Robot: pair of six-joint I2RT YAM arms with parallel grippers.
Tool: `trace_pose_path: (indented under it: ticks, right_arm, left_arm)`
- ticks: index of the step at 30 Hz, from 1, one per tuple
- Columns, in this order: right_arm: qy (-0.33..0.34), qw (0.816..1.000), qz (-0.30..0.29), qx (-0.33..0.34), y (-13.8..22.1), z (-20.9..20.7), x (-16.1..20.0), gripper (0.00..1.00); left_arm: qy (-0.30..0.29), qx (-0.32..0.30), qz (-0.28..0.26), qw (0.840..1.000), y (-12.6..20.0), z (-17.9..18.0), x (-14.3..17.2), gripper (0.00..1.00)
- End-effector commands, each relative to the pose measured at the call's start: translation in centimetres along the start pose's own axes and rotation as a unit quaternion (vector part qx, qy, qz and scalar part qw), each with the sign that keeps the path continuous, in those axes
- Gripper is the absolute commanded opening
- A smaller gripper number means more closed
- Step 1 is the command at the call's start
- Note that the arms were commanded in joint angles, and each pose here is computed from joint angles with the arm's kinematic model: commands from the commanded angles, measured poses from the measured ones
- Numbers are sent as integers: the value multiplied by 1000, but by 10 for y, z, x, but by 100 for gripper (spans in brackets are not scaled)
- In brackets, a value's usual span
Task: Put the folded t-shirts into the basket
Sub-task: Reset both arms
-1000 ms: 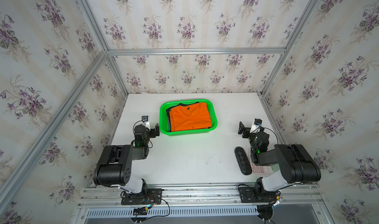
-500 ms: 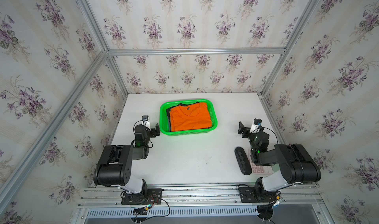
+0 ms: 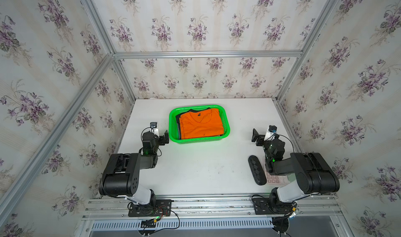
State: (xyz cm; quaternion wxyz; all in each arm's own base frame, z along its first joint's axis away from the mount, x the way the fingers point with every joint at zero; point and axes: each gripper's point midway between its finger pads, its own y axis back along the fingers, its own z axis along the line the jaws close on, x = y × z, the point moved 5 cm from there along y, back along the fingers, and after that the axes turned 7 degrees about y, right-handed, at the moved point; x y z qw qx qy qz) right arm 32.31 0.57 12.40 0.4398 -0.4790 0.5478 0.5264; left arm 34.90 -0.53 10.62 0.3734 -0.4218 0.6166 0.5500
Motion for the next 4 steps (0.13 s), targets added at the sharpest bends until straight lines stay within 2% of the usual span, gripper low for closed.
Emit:
trace_pose_path:
  ticks: [1,4]
  right_arm:
    - [2,1000,-16,-2,-1,1,-7,100]
    - [2,1000,-16,-2,-1,1,-7,100]
  left_arm:
    - [-3,-1,-11,1000,-1,0,-5,100]
    - [-3,-1,-12,1000,0,0,-5,100]
